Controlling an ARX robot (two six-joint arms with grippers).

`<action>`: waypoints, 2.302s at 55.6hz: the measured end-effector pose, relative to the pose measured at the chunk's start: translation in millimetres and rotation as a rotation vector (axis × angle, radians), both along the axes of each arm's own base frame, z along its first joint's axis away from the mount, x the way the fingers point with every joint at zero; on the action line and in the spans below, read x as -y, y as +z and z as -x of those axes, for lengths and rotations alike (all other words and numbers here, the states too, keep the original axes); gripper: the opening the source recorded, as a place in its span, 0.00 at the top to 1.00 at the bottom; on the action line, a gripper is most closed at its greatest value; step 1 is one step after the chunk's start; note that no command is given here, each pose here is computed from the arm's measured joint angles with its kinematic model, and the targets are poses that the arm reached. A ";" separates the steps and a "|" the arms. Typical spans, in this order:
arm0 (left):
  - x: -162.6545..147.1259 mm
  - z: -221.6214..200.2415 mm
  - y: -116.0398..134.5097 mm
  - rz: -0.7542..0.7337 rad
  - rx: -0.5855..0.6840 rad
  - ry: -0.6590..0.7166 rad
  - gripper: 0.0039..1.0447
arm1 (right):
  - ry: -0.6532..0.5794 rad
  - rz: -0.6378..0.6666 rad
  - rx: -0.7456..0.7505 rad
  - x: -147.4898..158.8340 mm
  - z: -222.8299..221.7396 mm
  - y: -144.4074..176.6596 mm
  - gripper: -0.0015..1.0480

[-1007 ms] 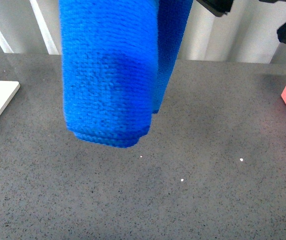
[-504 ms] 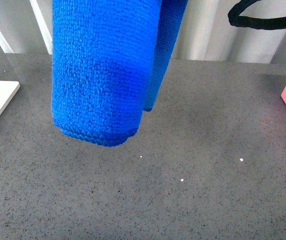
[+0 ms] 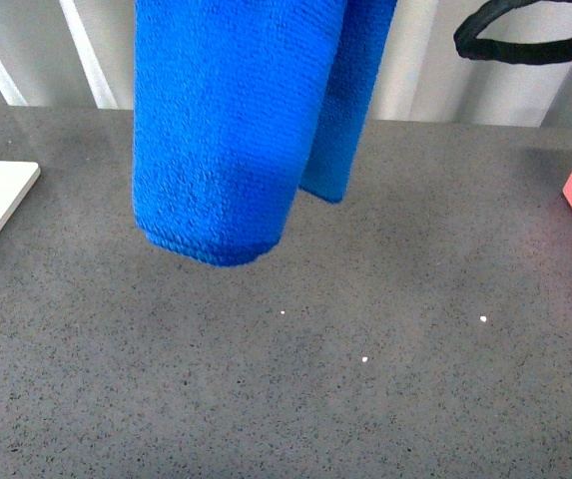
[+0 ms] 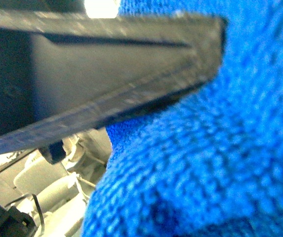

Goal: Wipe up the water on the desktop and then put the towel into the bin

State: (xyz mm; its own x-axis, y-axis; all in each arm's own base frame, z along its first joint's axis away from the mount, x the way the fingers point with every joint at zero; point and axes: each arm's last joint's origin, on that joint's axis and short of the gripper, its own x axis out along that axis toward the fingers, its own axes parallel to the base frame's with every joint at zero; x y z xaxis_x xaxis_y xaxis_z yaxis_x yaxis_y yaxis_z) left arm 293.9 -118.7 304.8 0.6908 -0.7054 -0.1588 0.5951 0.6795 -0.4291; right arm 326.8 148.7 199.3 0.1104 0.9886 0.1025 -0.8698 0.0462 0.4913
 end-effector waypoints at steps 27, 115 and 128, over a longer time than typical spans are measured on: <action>-5.4 8.9 -10.0 -0.131 0.227 0.403 0.30 | -0.028 0.087 0.069 10.3 2.1 -4.5 0.95; -118.4 168.0 -131.6 -0.347 0.342 0.747 0.97 | -0.107 0.143 0.057 28.6 13.4 -11.8 0.95; -118.5 174.9 -130.6 -0.346 0.346 0.748 0.97 | -0.112 0.142 0.059 30.1 13.1 -11.1 0.95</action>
